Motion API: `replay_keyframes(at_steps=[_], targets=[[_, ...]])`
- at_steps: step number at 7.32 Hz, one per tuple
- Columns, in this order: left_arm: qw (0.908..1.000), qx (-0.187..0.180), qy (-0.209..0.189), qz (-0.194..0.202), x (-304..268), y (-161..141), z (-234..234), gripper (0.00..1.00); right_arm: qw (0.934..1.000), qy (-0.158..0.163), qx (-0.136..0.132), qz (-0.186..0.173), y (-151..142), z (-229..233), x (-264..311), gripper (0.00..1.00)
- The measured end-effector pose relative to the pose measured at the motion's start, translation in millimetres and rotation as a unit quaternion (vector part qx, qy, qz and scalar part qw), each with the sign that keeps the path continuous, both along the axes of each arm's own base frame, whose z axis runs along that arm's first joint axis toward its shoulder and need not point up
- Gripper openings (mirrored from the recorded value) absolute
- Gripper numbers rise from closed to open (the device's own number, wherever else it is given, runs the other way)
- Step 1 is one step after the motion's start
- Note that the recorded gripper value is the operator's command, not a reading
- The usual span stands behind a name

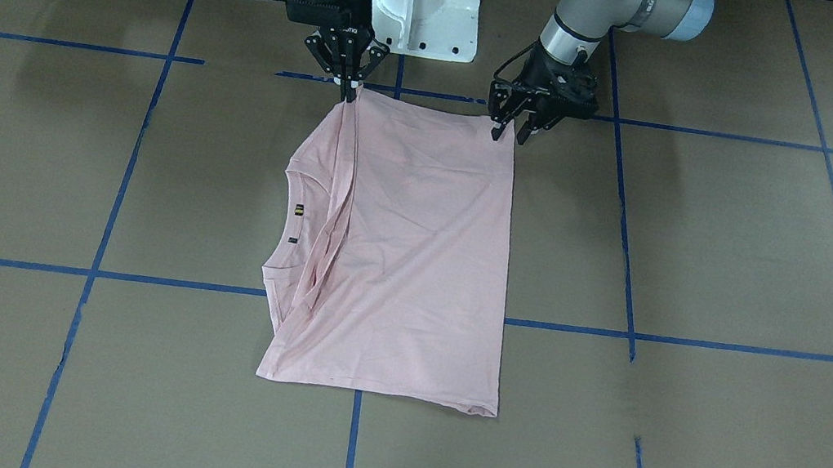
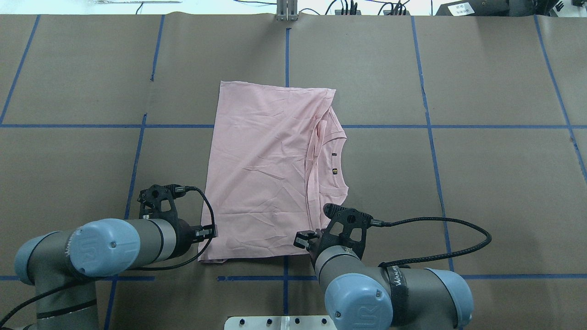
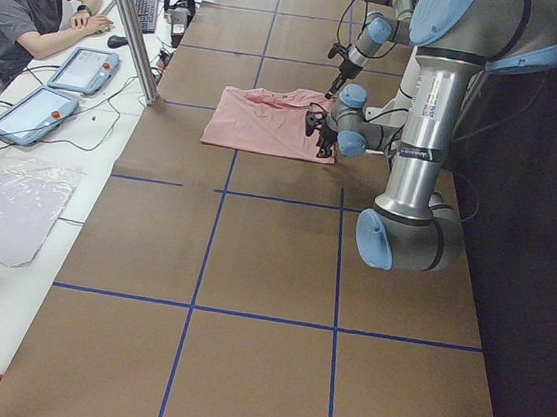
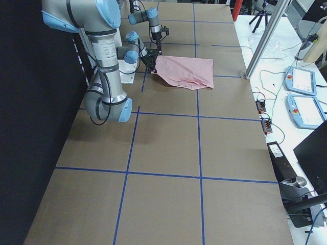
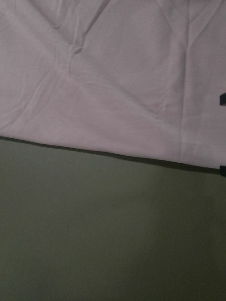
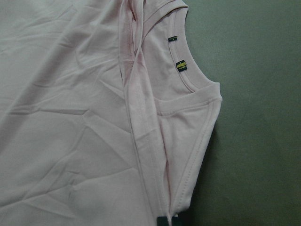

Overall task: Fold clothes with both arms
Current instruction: 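Grasp the near edge corners with both grippers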

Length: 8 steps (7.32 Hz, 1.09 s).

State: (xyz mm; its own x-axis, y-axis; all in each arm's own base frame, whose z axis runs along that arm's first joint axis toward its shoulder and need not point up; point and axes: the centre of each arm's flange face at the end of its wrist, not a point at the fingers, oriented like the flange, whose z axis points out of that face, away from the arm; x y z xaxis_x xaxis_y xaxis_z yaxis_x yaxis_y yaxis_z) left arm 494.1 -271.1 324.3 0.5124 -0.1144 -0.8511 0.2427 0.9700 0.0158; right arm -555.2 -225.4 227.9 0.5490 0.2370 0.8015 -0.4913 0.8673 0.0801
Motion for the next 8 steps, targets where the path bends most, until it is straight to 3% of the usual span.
replay_keyframes(at_steps=[6, 8], targets=[[0.9996, -0.002, -0.014, 0.026, 12, 28, 13, 0.51, 1.0, 0.002, 0.0, 0.001, 0, 3, 1, 0.0], [0.9995, -0.002, -0.015, 0.029, 14, 31, 14, 0.34, 1.0, 0.003, 0.0, 0.001, 0, 5, 1, 0.0]])
